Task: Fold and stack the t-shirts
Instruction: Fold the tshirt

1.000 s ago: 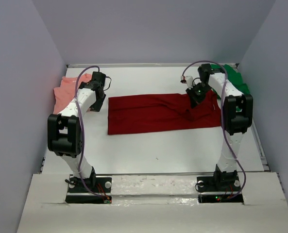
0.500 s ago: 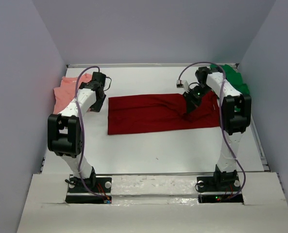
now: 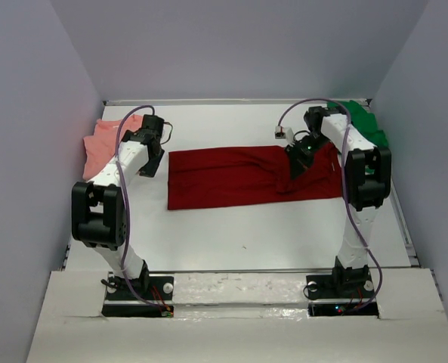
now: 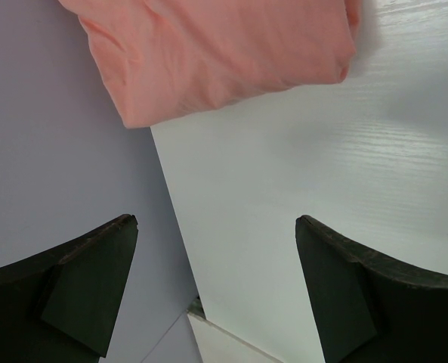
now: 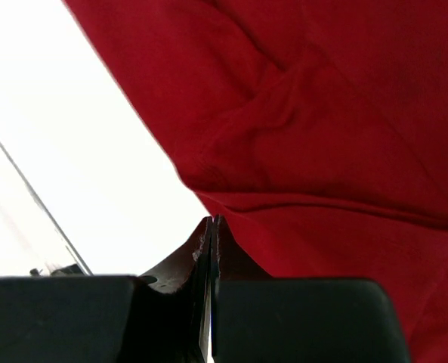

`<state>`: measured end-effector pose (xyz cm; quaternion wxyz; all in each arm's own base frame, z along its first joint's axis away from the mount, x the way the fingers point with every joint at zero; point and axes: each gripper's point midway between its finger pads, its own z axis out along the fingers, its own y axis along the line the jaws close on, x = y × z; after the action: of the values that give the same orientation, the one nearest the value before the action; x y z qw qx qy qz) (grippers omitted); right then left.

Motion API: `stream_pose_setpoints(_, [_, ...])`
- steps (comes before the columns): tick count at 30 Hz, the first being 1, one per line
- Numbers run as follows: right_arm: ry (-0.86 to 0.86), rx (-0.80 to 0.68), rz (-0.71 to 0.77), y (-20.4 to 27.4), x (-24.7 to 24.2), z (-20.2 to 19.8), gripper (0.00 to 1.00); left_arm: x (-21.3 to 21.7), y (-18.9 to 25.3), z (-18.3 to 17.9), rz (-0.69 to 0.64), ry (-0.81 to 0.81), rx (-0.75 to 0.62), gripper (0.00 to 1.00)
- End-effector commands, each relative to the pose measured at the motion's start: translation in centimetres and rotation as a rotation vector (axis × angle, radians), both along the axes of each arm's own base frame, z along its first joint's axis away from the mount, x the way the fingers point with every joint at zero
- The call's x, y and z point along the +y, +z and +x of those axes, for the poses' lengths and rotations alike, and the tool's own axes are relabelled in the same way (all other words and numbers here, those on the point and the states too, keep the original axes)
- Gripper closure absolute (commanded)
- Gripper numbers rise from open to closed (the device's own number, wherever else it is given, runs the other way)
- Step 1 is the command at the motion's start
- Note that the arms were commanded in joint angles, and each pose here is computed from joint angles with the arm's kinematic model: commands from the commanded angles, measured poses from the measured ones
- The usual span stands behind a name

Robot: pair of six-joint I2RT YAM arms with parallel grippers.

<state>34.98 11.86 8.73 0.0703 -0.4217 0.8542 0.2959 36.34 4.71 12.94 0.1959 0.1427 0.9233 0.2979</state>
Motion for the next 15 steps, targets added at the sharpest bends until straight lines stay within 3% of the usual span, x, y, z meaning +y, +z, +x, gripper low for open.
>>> stream_pose_setpoints(1, [-0.129,-0.171,-0.095,2.9,-1.1,2.6,0.99,0.1,1.7,-0.2,0.009,-0.007,-0.045,0.01])
stream_pose_setpoints(2, [-0.156,-0.213,-0.124,3.0,-1.6,3.5,0.92,0.1,1.8,-0.1,0.01,-0.006,-0.047,0.01])
stream_pose_setpoints(5, [-0.204,-0.253,-0.217,2.1,-3.0,5.3,0.83,0.0,1.9,0.0,0.005,-0.006,-0.048,0.01])
stream_pose_setpoints(8, [-0.223,-0.246,-0.308,0.4,-4.5,6.0,0.79,-0.2,1.8,0.1,-0.005,-0.01,-0.047,0.01])
stream_pose_setpoints(15, [-0.256,-0.262,-0.36,-2.0,-5.2,7.5,0.69,-0.3,1.7,0.2,-0.007,-0.012,-0.048,0.01])
